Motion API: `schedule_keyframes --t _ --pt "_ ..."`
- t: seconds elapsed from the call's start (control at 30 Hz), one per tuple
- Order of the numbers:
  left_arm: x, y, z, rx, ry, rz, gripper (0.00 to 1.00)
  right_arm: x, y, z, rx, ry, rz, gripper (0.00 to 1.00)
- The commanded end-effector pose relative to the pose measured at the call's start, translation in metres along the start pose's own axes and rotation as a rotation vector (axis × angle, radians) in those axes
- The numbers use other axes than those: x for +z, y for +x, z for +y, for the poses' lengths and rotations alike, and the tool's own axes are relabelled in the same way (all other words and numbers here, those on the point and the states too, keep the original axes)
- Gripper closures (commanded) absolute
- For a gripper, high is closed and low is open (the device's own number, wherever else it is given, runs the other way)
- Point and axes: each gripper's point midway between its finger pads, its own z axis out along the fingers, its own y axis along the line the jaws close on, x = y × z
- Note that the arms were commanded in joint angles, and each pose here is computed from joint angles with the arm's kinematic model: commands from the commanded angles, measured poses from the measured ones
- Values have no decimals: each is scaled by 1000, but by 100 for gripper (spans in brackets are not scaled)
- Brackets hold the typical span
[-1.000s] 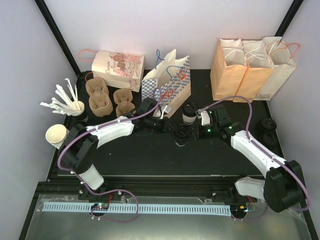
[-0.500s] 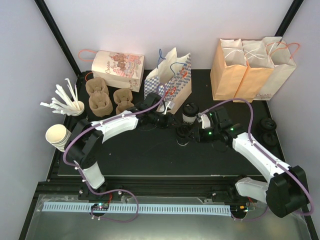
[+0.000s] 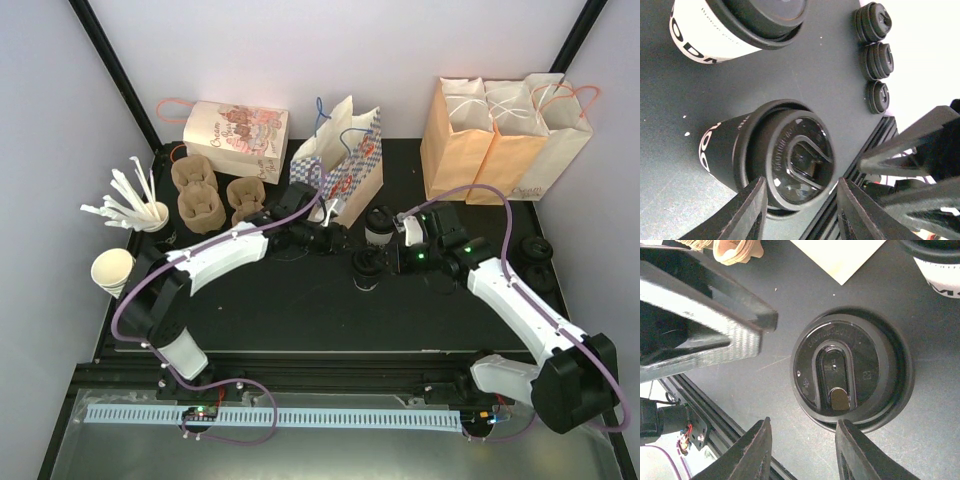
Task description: Pack the takeout coffee
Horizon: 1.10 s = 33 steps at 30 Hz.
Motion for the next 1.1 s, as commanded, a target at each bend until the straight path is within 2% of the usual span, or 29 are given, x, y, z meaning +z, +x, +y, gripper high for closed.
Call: schedule_keyframes --t 0.0,0.17,0.53,1.07 --pt "-22 -6 -17 40 9 -44 57 -5 -13 1 -23 16 -22 61" --pt "-30 2 -17 30 12 -52 55 -3 -18 -4 -26 24 -23 61" --pt "-11 27 -22 -13 74 -2 64 10 -24 -18 -26 57 4 63" --pt "10 23 -11 -26 58 14 66 18 -25 -31 -18 74 22 64"
